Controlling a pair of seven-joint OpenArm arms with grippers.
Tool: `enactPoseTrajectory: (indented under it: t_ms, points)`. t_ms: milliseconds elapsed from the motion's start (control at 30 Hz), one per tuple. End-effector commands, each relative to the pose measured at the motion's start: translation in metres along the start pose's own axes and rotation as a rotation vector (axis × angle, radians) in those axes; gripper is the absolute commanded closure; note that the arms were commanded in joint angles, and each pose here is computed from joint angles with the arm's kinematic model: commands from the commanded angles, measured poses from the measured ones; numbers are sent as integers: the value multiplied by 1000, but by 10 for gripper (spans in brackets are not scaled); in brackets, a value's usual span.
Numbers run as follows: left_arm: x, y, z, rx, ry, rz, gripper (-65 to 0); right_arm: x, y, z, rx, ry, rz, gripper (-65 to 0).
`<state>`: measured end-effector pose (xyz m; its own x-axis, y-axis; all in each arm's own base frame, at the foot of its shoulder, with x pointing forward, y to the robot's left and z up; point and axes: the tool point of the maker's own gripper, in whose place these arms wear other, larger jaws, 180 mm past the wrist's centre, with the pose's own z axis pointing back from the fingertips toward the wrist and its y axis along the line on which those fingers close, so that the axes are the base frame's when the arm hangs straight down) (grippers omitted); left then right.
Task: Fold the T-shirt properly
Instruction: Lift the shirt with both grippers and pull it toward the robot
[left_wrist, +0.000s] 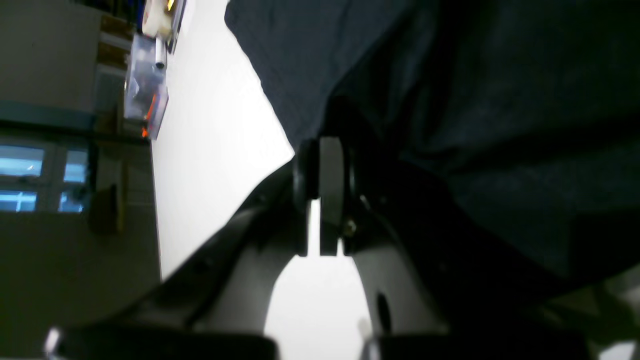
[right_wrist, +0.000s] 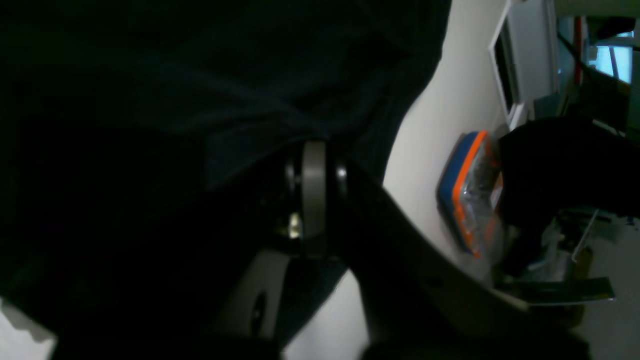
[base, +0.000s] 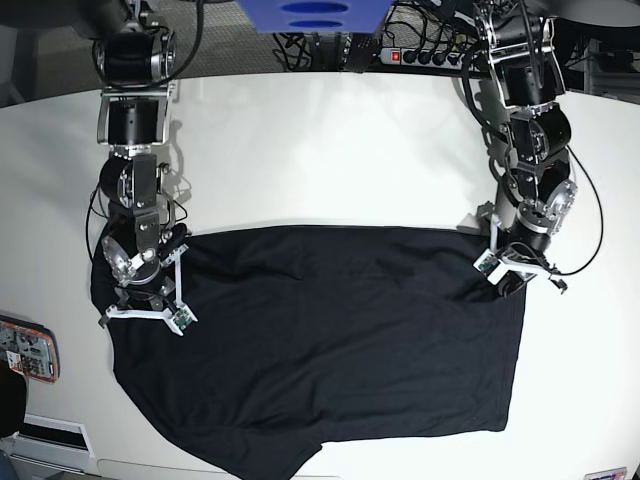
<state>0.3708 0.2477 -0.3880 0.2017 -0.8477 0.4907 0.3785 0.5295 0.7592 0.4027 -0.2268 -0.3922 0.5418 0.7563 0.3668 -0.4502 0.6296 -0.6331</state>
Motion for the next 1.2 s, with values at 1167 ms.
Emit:
enactPoseTrajectory:
  t_ms: [1167]
  points:
    - [-16, 8, 13, 22, 15, -24, 0, 25, -66, -23, 30, -180, -500, 0]
